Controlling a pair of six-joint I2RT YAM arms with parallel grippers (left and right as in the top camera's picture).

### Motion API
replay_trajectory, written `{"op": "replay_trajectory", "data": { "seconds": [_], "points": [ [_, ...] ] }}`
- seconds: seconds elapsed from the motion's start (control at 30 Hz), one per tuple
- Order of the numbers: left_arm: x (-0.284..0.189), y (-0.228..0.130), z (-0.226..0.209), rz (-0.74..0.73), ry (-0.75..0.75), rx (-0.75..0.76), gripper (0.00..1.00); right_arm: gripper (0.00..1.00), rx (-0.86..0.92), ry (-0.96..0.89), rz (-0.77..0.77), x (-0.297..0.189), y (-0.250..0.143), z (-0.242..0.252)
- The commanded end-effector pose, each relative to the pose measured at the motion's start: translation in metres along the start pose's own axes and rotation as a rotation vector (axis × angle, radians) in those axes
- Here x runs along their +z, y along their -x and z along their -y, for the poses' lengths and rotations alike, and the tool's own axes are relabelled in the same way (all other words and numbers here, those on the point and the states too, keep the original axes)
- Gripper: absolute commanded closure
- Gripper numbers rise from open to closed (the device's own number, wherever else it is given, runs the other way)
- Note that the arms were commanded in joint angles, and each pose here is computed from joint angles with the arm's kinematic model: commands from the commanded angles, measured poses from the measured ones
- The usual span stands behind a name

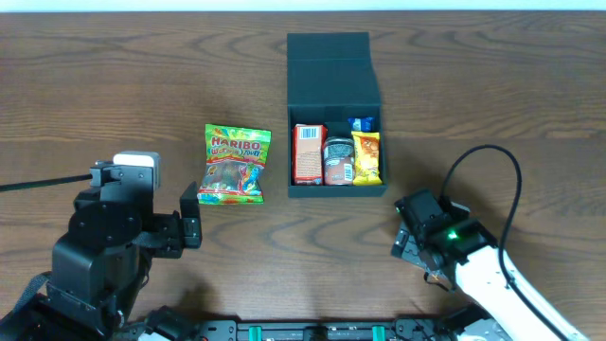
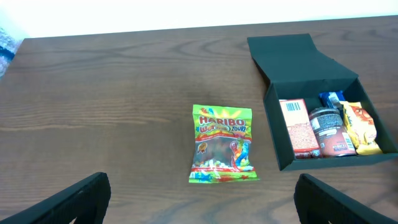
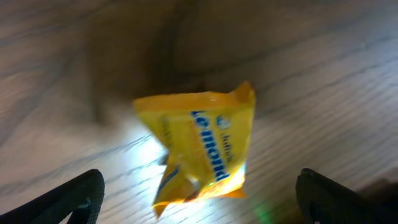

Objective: Pack container
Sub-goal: 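Lower the right gripper onto the yellow Le-mond packet and grasp it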

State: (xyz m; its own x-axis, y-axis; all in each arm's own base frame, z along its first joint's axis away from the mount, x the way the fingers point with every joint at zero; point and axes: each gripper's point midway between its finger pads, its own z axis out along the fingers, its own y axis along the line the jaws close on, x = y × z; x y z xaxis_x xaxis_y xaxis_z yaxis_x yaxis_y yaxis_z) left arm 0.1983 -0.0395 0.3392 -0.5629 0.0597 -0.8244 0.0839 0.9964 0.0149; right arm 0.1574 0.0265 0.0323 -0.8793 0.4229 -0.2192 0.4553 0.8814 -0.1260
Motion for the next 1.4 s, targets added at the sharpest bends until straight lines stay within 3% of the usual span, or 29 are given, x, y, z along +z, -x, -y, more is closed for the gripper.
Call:
{"op": "replay_trajectory", "data": {
  "seconds": [0.0, 0.2, 0.37, 0.63, 0.83, 0.93, 1.0, 1.37],
  "points": [
    [-0.003, 0.004, -0.005, 0.016, 0.020, 0.010, 0.05, 0.01, 0.003, -0.039, 0.019, 0.002, 0.010, 0.002],
    [-0.003, 0.004, -0.005, 0.016, 0.020, 0.010, 0.05, 0.01, -0.046, -0.047, -0.019, 0.014, 0.008, -0.007],
    [-0.003, 0.004, -0.005, 0.016, 0.020, 0.010, 0.05, 0.01, -0.111, 0.112, -0.051, 0.015, 0.006, -0.040],
    [-0.003, 0.004, -0.005, 0.016, 0.020, 0.010, 0.05, 0.01, -0.115, 0.210, -0.042, 0.012, 0.010, -0.062],
    [-0.003, 0.004, -0.005, 0.016, 0.020, 0.010, 0.05, 0.01, -0.432, -0.004, 0.179, 0.010, 0.036, -0.042],
    [-0.003, 0.004, -0.005, 0.016, 0.020, 0.010, 0.05, 0.01, -0.776, 0.035, 0.177, 0.004, 0.014, -0.062],
    [-0.003, 0.004, -0.005, 0.016, 0.020, 0.010, 0.05, 0.01, -0.871, 0.057, 0.167, 0.001, 0.001, -0.068],
    [-0.003, 0.004, -0.005, 0.016, 0.020, 0.010, 0.05, 0.04, -0.893, -0.017, 0.143, 0.003, -0.004, -0.048]
  ]
}}
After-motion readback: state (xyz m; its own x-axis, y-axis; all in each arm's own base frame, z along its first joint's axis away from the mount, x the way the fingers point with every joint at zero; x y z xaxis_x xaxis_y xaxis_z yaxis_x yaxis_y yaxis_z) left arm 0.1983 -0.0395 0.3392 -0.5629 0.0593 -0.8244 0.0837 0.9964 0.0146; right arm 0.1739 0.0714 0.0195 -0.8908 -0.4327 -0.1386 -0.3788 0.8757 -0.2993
